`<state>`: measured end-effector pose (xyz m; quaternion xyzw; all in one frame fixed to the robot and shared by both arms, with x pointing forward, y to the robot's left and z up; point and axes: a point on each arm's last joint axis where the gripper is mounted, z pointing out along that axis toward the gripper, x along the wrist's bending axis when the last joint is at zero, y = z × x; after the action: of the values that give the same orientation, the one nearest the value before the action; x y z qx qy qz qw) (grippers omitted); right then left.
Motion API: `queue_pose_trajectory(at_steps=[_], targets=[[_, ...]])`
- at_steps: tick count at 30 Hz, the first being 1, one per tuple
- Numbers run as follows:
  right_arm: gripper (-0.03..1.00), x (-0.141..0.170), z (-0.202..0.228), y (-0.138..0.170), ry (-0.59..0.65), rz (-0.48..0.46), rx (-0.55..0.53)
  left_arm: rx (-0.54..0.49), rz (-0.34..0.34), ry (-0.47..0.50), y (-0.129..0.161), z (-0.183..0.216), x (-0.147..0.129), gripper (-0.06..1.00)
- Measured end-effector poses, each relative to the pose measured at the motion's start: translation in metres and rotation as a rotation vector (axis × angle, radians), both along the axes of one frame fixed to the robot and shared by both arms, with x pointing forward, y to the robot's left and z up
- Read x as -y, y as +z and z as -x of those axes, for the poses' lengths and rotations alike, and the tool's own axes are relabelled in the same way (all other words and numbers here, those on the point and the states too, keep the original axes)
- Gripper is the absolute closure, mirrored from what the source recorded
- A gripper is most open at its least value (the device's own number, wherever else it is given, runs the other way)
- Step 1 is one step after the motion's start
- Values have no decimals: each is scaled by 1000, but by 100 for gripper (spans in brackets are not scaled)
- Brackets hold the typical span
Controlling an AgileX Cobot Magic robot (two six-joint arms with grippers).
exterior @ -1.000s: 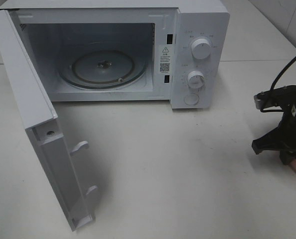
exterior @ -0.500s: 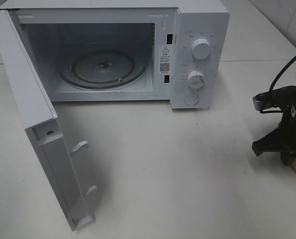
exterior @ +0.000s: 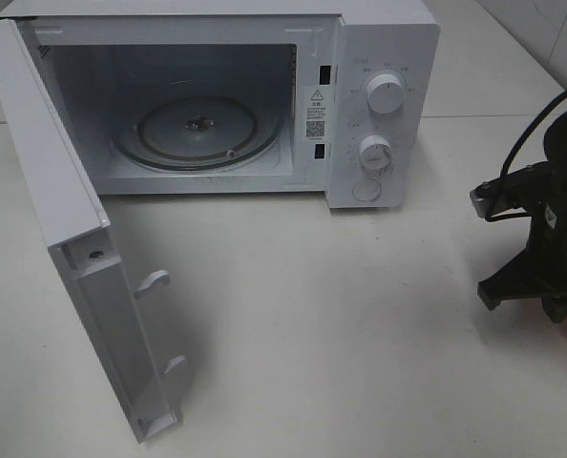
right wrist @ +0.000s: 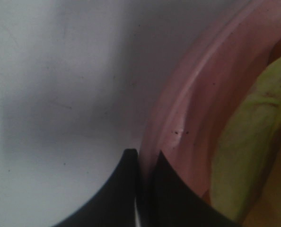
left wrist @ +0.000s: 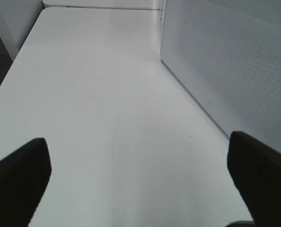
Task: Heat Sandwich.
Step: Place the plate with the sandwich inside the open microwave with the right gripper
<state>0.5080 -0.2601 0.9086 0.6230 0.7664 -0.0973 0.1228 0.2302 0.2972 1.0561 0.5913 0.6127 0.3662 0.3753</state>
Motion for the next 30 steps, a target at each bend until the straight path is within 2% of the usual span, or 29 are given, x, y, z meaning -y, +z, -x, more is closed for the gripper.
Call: queue_pose_trajectory(at_steps=[7, 21, 30], targets=[[93, -10, 8, 4, 28, 41, -49, 0, 0, 0, 0, 0, 0, -1], [93, -33, 33, 44, 112, 76, -13, 0, 0, 0, 0, 0, 0, -1], [93, -42, 67, 53, 202, 76, -3, 0, 0, 0, 0, 0, 0, -1]])
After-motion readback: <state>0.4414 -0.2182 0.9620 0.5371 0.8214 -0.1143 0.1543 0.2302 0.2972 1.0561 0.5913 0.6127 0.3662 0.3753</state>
